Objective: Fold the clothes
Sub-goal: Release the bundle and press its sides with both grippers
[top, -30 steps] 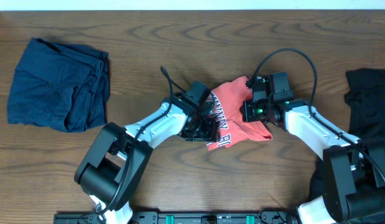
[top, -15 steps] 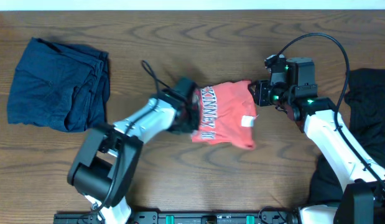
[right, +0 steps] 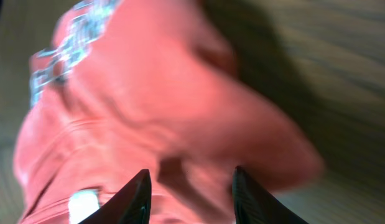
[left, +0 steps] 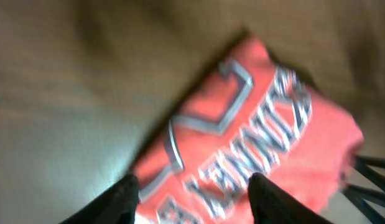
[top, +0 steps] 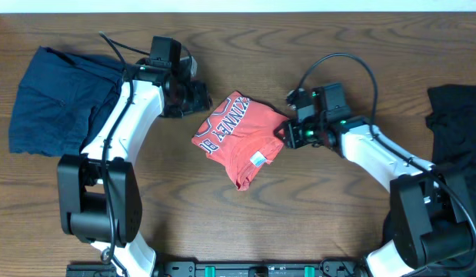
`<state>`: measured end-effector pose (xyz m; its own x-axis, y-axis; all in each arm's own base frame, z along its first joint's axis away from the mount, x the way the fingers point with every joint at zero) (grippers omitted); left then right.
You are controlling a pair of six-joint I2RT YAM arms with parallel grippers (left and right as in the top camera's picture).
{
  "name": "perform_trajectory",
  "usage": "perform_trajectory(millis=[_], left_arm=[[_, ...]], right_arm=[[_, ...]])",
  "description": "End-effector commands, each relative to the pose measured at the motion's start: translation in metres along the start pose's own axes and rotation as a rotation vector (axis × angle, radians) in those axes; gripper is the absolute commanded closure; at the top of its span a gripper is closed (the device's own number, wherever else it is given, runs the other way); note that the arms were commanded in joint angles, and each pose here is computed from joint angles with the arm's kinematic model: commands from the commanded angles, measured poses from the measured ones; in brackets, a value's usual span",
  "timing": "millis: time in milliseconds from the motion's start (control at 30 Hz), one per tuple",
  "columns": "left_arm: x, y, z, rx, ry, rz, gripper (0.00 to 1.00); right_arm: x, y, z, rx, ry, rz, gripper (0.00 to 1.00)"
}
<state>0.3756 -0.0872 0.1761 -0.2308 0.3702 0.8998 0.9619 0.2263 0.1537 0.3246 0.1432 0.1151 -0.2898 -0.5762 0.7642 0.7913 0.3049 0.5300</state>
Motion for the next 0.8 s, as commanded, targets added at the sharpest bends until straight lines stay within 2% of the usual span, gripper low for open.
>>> perform_trajectory(millis=[0, 167, 367, 467, 533, 600, 700, 767], left_arm=[[0.012, -0.012, -0.004, 0.0, -0.027, 0.059, 0.39], [0.014, -0.032, 0.004, 0.052, 0.028, 0.187, 0.36], [0.017, -0.043, 0.008, 0.079, 0.056, 0.255, 0.36], [0.019, -0.052, 0.01, 0.104, 0.073, 0.311, 0.36], [0.022, -0.059, 0.012, 0.122, 0.091, 0.356, 0.36], [0.025, -0.065, 0.012, 0.132, 0.088, 0.399, 0.41], [0.03, -0.074, 0.005, 0.094, -0.022, 0.474, 0.54], [0.038, -0.08, -0.003, 0.075, -0.114, 0.508, 0.57]], right_arm=[[-0.002, 0.004, 0.01, 0.068, 0.028, -0.005, 0.64], [-0.013, -0.019, -0.01, 0.014, -0.158, 0.134, 0.8], [-0.034, -0.048, -0.02, -0.046, -0.15, 0.282, 0.92], [-0.023, -0.044, -0.013, -0.045, -0.127, 0.27, 0.9], [-0.005, -0.03, -0.004, -0.02, -0.126, 0.209, 0.86], [0.016, -0.016, 0.006, 0.012, -0.131, 0.131, 0.83], [0.049, 0.006, 0.022, 0.07, -0.146, -0.007, 0.75], [0.065, 0.018, 0.028, 0.105, -0.158, -0.096, 0.72]])
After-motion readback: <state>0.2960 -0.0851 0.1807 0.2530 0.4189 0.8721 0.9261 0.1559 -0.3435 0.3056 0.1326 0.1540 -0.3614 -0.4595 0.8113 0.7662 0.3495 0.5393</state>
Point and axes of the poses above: each gripper's point midway between its finger pads, its own x axis back along the fingers, its own z axis along the line the jaws close on, y = z × x, the point moved 9 cm from there along x, back along the fingers, and after that the axes turned 7 degrees about x, right-handed, at the moved point
